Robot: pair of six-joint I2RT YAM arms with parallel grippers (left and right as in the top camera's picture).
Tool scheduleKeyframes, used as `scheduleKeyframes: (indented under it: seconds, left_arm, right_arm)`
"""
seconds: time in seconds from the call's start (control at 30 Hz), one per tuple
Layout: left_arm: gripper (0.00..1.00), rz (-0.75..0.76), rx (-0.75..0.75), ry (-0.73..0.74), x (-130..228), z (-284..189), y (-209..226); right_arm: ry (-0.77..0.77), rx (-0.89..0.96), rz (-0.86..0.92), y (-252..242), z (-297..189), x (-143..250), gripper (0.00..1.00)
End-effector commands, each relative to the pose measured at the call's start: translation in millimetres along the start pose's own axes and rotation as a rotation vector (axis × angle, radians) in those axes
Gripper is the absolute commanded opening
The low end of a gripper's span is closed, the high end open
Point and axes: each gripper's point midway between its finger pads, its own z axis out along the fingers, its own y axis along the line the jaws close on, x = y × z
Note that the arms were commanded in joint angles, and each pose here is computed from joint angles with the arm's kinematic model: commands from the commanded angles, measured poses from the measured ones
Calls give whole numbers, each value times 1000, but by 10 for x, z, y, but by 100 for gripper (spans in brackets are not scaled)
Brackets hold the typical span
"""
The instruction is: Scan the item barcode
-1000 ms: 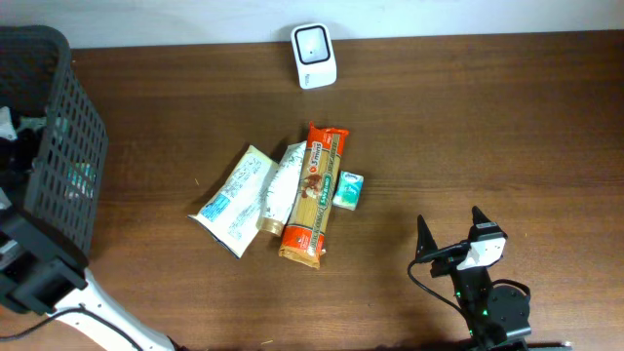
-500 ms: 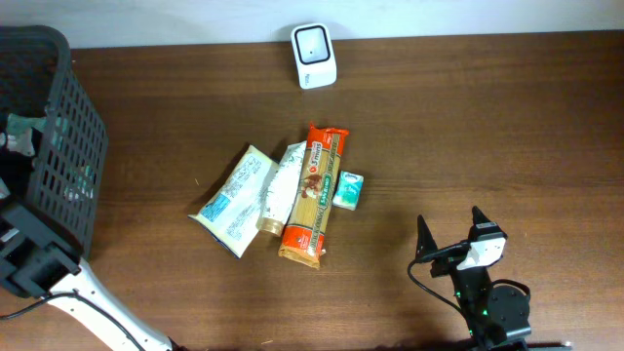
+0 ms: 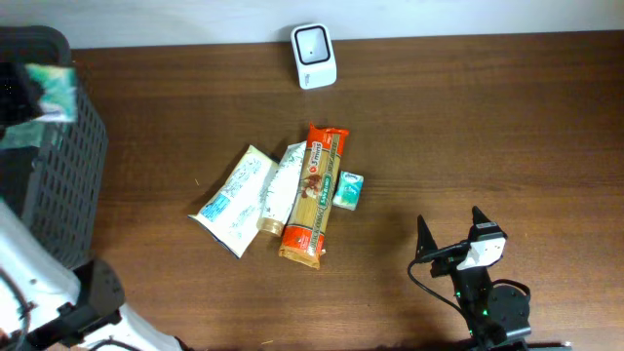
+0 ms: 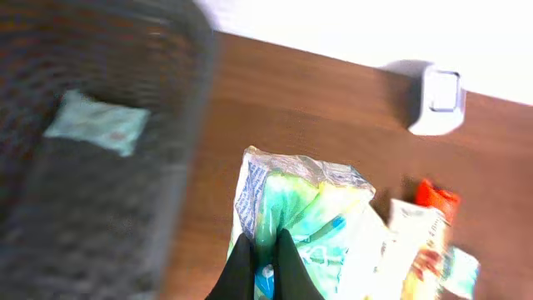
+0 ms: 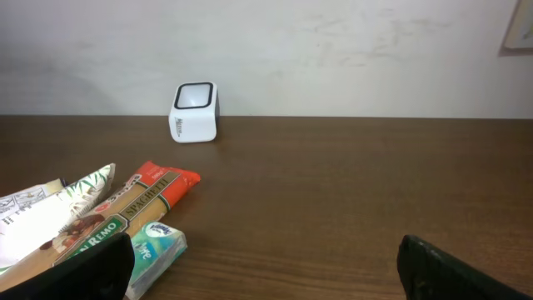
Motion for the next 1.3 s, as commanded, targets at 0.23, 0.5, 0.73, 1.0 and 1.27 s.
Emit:
scheduleKeyframes:
  seconds: [0.23, 0.5, 0.73, 1.0, 1.27]
  left_arm:
    - [0, 262, 328, 552, 1393, 1373, -1740]
    - [6, 182, 309, 676, 2314, 2205, -1832]
    - [63, 195, 306, 671, 2317, 2213, -1855]
    - [72, 244, 246, -10, -70, 838, -1680]
    - [98, -44, -265, -305, -791, -22, 418]
  right_arm:
    - [6, -3, -8, 7, 3, 34, 99]
    - [6, -3, -8, 6, 3, 34, 99]
    - [6, -3, -8, 7, 3, 35, 99]
    - [6, -3, -8, 7, 3, 34, 99]
    - [6, -3, -8, 7, 3, 34, 99]
